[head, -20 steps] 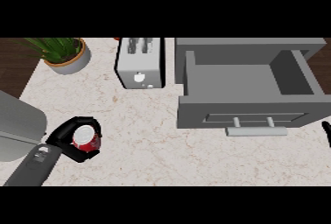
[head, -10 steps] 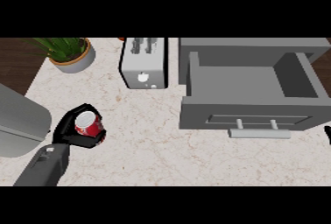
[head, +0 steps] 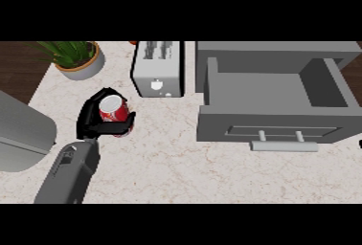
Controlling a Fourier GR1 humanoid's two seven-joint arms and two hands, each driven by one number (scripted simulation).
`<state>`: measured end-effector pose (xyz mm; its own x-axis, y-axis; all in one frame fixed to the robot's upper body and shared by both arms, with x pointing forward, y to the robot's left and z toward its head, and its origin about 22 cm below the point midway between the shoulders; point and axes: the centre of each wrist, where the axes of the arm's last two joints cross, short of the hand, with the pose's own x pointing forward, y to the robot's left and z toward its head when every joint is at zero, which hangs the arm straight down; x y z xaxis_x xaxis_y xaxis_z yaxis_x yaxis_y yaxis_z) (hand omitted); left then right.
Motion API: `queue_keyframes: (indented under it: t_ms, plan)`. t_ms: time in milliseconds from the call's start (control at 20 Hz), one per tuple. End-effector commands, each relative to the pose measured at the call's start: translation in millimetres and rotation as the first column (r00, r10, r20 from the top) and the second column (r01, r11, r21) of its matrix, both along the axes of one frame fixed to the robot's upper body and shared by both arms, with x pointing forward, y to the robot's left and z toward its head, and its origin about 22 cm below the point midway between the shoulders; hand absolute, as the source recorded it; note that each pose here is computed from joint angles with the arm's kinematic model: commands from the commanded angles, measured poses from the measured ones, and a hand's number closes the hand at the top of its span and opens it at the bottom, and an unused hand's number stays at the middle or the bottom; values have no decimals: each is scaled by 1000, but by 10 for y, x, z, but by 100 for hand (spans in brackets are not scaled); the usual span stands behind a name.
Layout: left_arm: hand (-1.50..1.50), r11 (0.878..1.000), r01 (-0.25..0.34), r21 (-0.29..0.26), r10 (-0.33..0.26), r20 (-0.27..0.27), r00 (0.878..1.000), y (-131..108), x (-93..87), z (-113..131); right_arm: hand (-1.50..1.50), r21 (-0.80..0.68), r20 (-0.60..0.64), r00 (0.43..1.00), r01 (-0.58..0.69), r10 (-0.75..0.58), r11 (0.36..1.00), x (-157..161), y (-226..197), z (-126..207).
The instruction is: Pick up the can, place it into the drawer and close the drawer
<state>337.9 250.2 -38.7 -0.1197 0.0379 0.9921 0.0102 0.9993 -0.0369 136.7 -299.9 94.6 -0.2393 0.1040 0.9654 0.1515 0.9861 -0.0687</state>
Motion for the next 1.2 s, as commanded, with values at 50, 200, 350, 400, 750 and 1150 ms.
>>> queue_keyframes:
  t_ms: [50, 200, 350, 400, 750, 1150]
  plan:
    - [150, 1000, 10, 24, -12, 75, 997, -319, -49, 564, -150, 4, 3, 1000, -4, 4, 1000, 24, 54, -9]
    - [150, 999, 15, 31, -18, 89, 996, -651, 30, 811, -150, -14, 10, 1000, -1, 2, 1000, -208, -78, 89]
    - [150, 997, 63, 50, -67, 81, 994, -900, 38, 1227, -150, -10, 7, 1000, 4, -4, 1000, -2, -124, 125]
    - [150, 996, 76, 39, -79, 76, 994, -950, -94, 1174, -150, 20, 11, 1000, 12, -12, 1000, -40, -102, 11]
    - [150, 991, 87, 103, -98, 97, 990, -1300, 302, 1834, -150, -18, 8, 1000, -20, 20, 1000, -140, -32, 130]
    - [150, 989, 92, 116, -107, 128, 986, -2000, 437, 2381, -150, -16, 5, 1000, -15, 15, 1000, 89, -71, 21]
